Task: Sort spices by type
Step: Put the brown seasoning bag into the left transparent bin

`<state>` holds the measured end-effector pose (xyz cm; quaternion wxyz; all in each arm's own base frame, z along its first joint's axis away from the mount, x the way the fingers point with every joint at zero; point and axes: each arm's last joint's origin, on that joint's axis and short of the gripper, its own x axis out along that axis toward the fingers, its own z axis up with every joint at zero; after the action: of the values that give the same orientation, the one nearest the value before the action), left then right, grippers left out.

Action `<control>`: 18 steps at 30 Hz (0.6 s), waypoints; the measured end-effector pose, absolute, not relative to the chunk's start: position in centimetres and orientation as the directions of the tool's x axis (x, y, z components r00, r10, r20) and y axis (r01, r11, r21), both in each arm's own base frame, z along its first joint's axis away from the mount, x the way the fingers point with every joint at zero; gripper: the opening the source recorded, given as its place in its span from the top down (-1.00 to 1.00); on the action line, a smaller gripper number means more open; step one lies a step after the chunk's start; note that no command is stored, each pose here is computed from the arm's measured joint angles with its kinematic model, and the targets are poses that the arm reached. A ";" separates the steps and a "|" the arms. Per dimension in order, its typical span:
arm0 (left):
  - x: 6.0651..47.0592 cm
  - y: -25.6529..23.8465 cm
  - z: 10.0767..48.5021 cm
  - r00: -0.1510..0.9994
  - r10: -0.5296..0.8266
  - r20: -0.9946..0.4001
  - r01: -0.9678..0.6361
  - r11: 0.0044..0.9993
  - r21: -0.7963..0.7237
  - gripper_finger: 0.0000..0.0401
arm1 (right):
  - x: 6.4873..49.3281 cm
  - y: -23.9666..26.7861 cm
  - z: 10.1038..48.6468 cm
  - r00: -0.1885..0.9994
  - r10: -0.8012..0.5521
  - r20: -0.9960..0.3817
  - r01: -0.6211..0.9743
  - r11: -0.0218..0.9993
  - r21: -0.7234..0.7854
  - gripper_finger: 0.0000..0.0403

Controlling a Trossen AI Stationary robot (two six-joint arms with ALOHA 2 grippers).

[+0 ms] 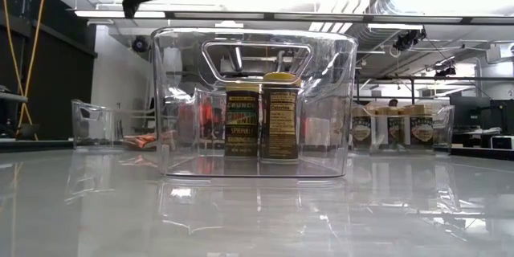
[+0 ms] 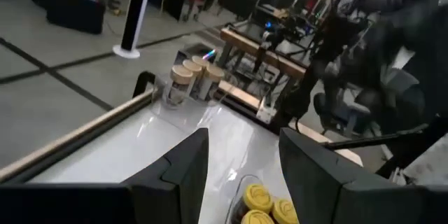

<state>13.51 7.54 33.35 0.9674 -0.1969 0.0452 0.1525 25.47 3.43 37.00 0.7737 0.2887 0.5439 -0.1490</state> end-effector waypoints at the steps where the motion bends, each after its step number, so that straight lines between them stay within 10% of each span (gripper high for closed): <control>1: 13.4 7.3 33.5 0.950 0.281 -0.139 -0.313 0.877 -0.363 0.19 | 25.2 5.0 35.3 0.341 0.146 -0.929 0.555 0.766 0.324 -0.50; 9: 13.6 7.1 33.4 0.949 0.280 -0.143 -0.313 0.881 -0.355 0.19 | 21.5 16.4 26.3 0.197 0.433 -0.879 0.680 0.586 0.441 -0.50; 18: 14.2 7.5 33.6 0.950 0.290 -0.118 -0.313 0.893 -0.324 0.19 | 20.4 23.6 21.1 -0.004 0.388 -0.921 0.743 0.617 0.257 -0.50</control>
<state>14.21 7.54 33.56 0.9723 -0.1719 0.0333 0.1549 20.42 23.62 21.11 0.5750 0.4093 0.6914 -0.1543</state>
